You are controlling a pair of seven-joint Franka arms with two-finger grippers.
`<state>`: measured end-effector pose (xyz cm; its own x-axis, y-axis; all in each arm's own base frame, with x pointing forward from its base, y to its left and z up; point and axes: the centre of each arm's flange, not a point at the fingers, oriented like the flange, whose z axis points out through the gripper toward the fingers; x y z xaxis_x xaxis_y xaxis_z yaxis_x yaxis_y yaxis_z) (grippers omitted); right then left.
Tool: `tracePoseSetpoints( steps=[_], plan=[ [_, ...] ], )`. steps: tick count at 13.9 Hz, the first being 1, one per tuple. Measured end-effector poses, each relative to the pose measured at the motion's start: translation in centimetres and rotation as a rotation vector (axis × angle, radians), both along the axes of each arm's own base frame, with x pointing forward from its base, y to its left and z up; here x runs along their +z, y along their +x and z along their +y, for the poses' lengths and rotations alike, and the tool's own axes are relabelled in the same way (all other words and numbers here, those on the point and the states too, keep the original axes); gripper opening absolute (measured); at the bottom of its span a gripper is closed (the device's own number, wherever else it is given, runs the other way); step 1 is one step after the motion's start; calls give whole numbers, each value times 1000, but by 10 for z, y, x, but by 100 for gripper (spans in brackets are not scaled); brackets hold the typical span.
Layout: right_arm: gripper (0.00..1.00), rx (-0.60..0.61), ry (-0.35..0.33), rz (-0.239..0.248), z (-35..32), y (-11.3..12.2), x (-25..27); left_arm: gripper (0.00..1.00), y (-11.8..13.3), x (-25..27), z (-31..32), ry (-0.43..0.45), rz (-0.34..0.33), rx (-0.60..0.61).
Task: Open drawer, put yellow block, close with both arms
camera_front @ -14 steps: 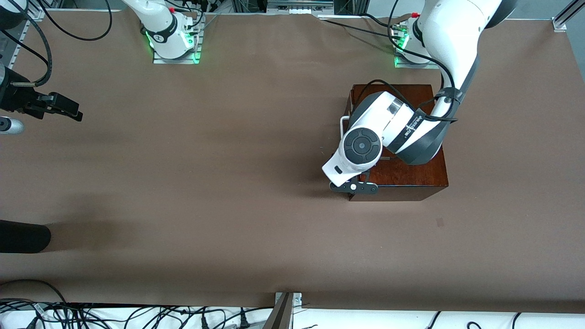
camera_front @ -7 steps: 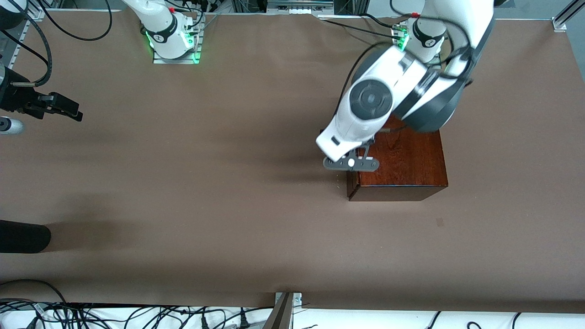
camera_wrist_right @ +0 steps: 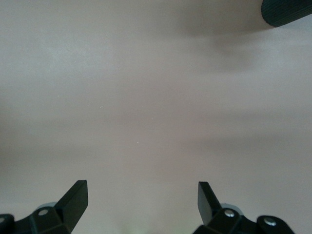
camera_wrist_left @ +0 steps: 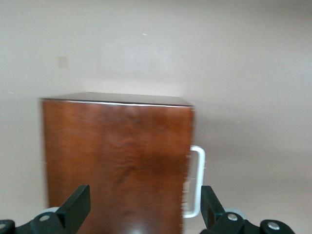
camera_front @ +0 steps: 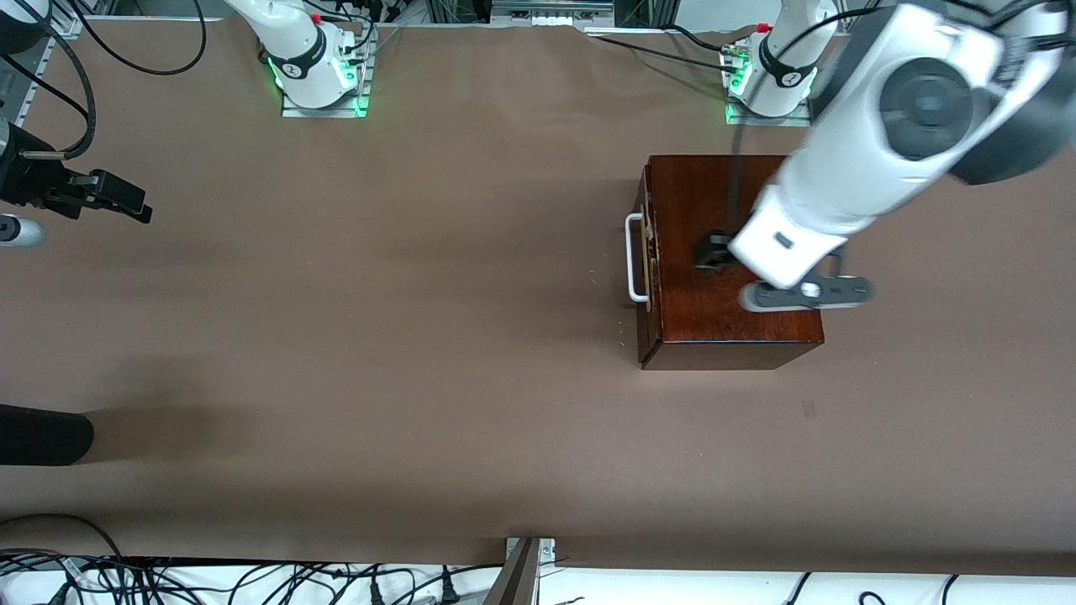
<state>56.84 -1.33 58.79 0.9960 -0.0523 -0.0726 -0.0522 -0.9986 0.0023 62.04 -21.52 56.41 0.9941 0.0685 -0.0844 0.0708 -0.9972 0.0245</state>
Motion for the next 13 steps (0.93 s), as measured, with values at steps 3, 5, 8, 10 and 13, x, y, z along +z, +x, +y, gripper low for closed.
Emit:
tracePoseSetpoints(
  steps=[3,5,8,10,13],
  plan=[
    [100,0,0,0,0,0,0,100,7,23,83,8,-2,-14],
    [100,0,0,0,0,0,0,100,7,31,132,12,7,-1],
    [100,0,0,0,0,0,0,100,-1,33,157,33,15,21],
    [100,0,0,0,0,0,0,100,-14,27,172,71,10,44],
    [100,0,0,-1,0,0,0,100,-36,20,200,118,-17,58]
  ],
)
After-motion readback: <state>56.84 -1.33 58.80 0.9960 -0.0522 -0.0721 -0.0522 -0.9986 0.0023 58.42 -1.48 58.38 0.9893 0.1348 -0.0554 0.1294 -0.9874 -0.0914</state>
